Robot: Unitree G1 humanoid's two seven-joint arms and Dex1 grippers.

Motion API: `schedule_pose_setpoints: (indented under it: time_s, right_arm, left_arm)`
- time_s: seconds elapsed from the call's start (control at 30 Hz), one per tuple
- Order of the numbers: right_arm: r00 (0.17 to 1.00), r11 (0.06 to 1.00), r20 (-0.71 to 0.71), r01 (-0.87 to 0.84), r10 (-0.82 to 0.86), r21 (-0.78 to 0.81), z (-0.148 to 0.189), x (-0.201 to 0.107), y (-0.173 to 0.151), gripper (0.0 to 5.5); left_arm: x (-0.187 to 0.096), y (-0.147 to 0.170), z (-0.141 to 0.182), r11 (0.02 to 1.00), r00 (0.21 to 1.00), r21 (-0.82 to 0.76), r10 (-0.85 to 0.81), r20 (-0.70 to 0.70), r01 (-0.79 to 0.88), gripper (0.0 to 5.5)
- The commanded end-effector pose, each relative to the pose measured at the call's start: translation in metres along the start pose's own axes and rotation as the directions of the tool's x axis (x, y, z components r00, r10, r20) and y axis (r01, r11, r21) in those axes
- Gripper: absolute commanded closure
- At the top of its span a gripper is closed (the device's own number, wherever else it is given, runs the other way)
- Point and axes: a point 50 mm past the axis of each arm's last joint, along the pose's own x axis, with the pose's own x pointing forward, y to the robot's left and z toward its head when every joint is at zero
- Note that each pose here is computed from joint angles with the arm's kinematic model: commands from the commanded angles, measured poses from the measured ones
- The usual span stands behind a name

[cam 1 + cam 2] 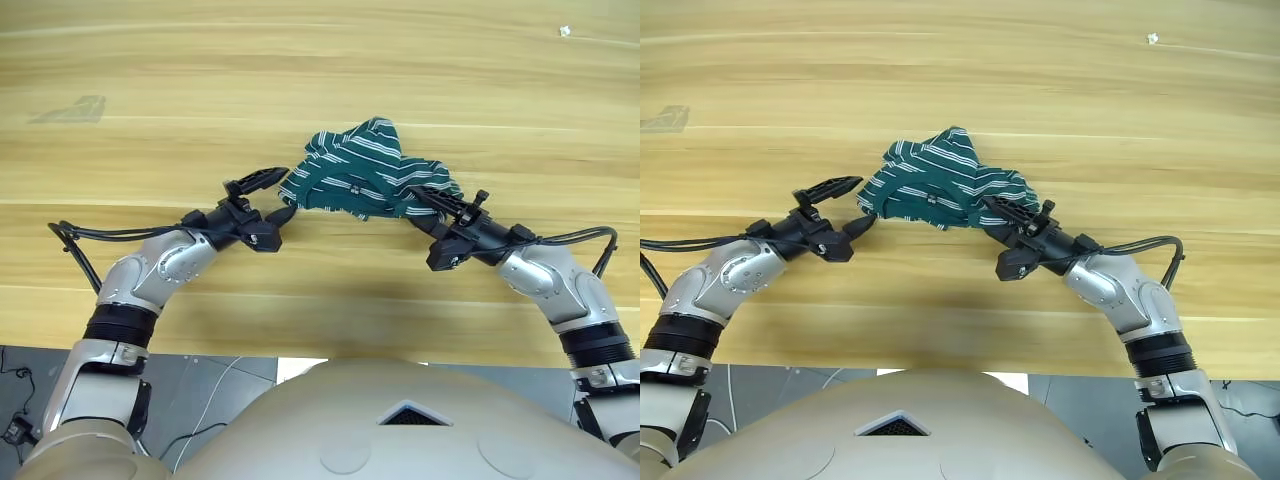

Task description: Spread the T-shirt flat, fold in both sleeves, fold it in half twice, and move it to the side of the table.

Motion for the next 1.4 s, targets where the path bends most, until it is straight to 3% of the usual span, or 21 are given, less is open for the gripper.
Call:
schedule_pose_setpoints:
  time_s: [0.03, 0.2, 0.73, 1.1, 1.4]
  right_arm:
    - [1.000, 1.000, 0.003, -0.001, 0.001, 0.013, 0.002, 0.000, 0.001, 4.42]
    - [1.000, 1.000, 0.009, 0.005, -0.005, 0.016, 0.003, 0.002, 0.000, 5.46]
    - [0.985, 0.986, 0.056, 0.165, -0.164, -0.013, 0.009, 0.003, -0.035, 5.49]
    - [0.987, 0.989, 0.064, 0.148, -0.148, 0.001, 0.008, 0.007, -0.030, 5.50]
    - [0.987, 0.989, 0.062, 0.147, -0.147, 0.015, 0.009, 0.009, -0.025, 5.50]
  left_arm:
    - [0.004, 0.001, -0.001, 1.000, 1.000, 0.025, -0.011, 0.005, 0.011, 1.68]
    - [0.010, 0.000, 0.000, 1.000, 1.000, 0.028, -0.009, 0.015, 0.009, 1.68]
    - [0.018, 0.003, 0.005, 0.999, 0.998, 0.001, 0.038, 0.050, -0.038, 1.68]
    - [0.026, 0.024, 0.025, 0.982, 0.980, -0.133, 0.148, 0.131, -0.131, 3.62]
    - [0.025, 0.011, 0.019, 0.991, 0.992, -0.118, 0.082, 0.095, -0.070, 4.94]
